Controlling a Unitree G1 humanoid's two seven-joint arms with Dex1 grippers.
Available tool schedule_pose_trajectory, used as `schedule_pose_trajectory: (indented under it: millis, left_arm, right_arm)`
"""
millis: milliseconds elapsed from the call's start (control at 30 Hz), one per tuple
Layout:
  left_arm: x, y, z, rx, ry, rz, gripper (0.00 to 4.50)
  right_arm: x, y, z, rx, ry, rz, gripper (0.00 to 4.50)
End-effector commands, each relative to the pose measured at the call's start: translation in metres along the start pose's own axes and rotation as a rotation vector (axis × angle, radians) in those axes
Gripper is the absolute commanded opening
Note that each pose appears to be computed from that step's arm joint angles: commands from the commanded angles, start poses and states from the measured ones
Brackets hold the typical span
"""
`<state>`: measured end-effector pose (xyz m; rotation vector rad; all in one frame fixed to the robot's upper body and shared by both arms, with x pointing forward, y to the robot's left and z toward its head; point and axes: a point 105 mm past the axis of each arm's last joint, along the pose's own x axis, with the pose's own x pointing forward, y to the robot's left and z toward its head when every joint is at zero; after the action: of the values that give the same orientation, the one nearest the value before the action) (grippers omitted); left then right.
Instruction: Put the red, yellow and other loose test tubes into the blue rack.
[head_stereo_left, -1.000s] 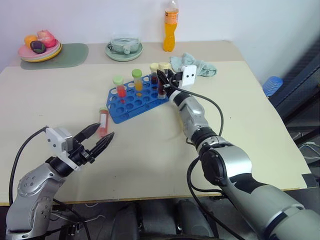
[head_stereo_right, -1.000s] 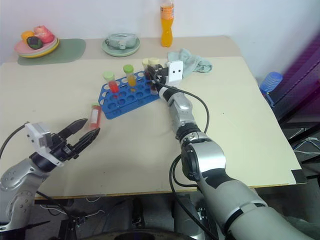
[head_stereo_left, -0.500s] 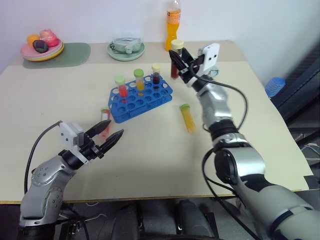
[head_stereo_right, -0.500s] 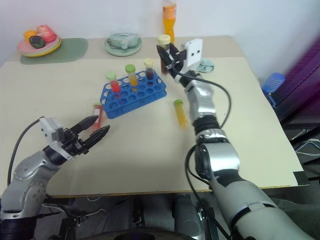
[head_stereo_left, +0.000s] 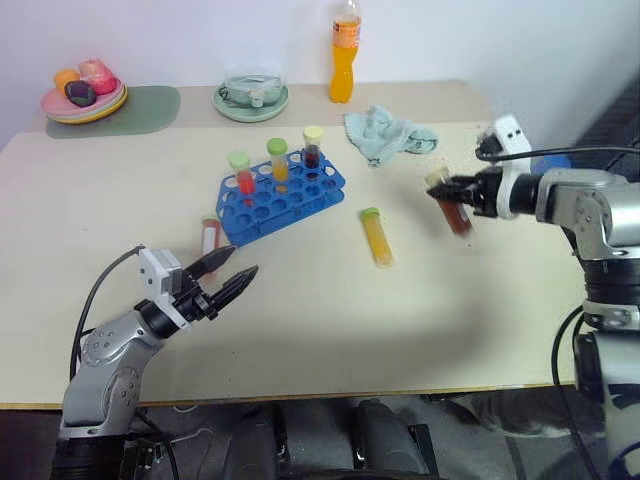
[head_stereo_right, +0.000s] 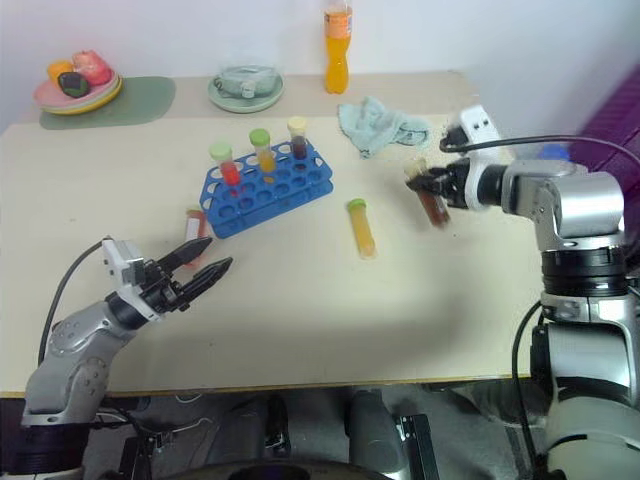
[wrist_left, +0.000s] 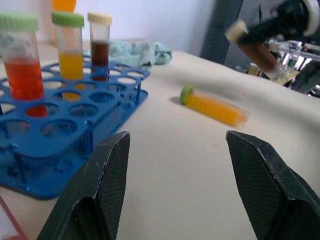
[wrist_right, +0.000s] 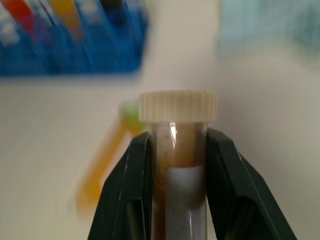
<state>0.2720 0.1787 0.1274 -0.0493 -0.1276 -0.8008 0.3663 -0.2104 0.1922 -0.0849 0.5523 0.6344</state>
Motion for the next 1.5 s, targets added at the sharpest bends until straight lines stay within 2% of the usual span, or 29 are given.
schedule_pose_trajectory:
  millis: [33, 267, 500, 733, 1033, 1233, 1500]
  left_arm:
    - [0.002, -0.001, 0.005, 0.035, -0.016, -0.021, 3.14]
    - [0.004, -0.001, 0.004, 0.049, -0.002, -0.031, 3.14]
    - [0.001, -0.003, 0.001, 0.055, 0.003, -0.022, 3.14]
    - [-0.001, -0.008, 0.000, 0.051, 0.005, -0.012, 3.14]
    - [0.000, -0.013, -0.004, 0.032, 0.008, -0.012, 3.14]
    - [0.003, -0.015, -0.006, 0.027, 0.004, -0.015, 3.14]
    - [0.002, -0.015, -0.007, 0.024, 0.000, -0.005, 3.14]
  right_arm:
    - [0.003, 0.002, -0.021, -0.007, 0.130, 0.032, 0.81]
    - [0.025, -0.001, -0.071, -0.034, 0.317, 0.074, 0.81]
    - [0.039, -0.010, -0.096, -0.086, 0.410, 0.074, 0.81]
    - [0.034, -0.010, -0.094, -0.153, 0.453, 0.093, 4.20]
    - [0.016, -0.005, -0.091, -0.092, 0.592, 0.078, 4.20]
    - [0.006, -0.007, -0.098, -0.094, 0.685, 0.074, 4.20]
    - [-0.003, -0.004, -0.106, -0.094, 0.743, 0.088, 4.20]
